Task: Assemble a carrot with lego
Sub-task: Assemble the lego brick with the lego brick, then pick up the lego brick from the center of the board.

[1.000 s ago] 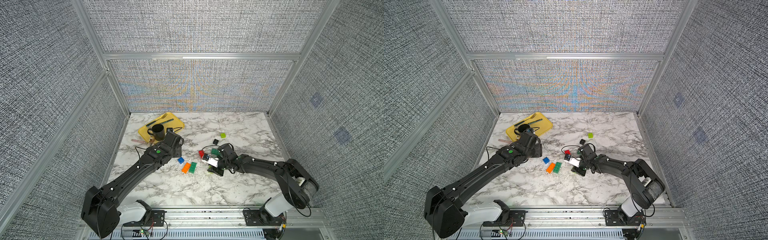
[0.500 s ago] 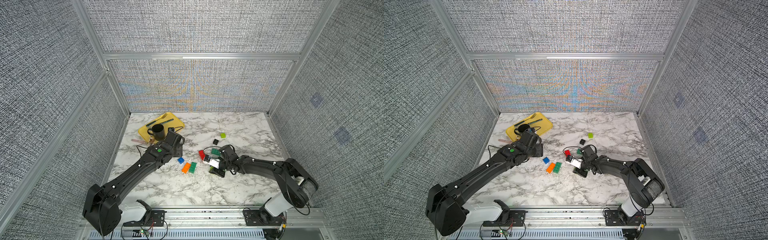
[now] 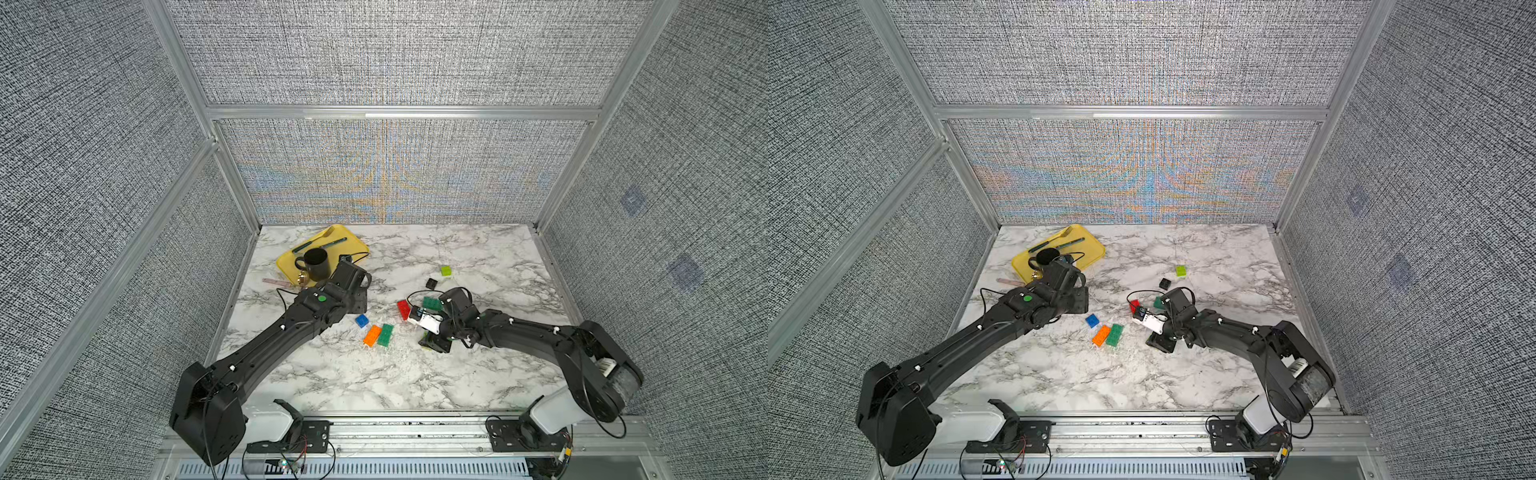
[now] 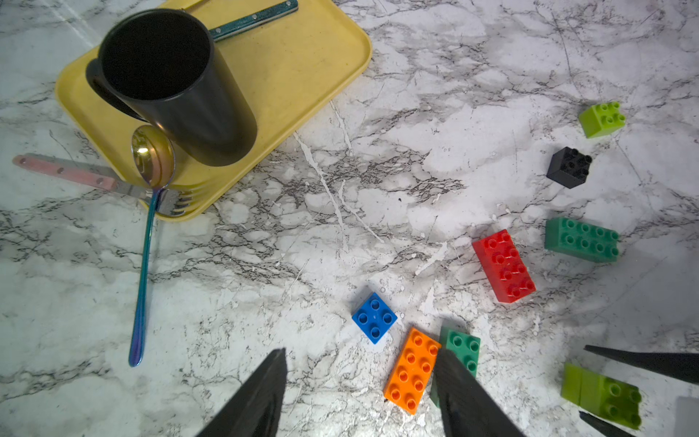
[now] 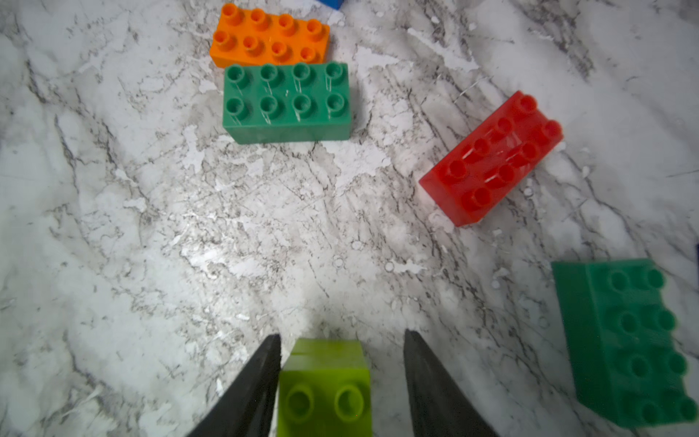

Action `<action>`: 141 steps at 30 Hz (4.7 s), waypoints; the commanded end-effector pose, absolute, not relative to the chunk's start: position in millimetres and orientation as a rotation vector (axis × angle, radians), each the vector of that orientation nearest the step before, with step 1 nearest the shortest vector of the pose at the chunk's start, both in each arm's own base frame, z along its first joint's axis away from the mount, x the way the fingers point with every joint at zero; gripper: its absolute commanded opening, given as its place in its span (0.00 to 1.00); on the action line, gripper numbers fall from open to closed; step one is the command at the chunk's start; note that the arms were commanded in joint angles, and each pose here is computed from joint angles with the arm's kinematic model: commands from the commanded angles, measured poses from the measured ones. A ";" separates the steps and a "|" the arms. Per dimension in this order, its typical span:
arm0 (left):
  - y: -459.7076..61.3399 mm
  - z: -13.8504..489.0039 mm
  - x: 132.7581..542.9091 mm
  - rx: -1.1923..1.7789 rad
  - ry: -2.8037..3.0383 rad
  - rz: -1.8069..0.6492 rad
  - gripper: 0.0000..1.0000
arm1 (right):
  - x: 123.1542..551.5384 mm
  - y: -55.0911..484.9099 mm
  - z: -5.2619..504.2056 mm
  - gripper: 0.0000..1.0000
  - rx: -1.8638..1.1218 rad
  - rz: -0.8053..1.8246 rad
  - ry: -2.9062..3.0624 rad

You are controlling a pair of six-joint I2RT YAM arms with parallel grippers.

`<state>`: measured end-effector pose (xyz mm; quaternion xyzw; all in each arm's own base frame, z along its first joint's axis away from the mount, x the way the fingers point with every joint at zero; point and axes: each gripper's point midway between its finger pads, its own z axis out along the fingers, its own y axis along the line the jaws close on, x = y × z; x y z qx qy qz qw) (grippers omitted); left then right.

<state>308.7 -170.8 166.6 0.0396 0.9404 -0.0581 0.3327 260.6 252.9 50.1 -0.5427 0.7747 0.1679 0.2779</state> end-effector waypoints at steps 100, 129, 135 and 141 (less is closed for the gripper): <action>-147.4 169.1 297.3 0.049 2.435 -0.133 0.68 | 251.4 294.9 68.3 0.52 -1.771 0.491 1.903; -256.6 20.8 213.9 0.395 2.886 -0.255 0.60 | 318.6 215.6 136.3 0.74 -0.950 0.537 2.067; -249.8 13.6 229.8 0.411 2.868 -0.094 0.64 | 320.2 213.1 135.3 0.75 -0.942 0.522 2.074; -251.6 13.0 243.5 0.448 2.832 -0.035 0.65 | 322.9 211.8 131.2 0.74 -0.938 0.507 2.091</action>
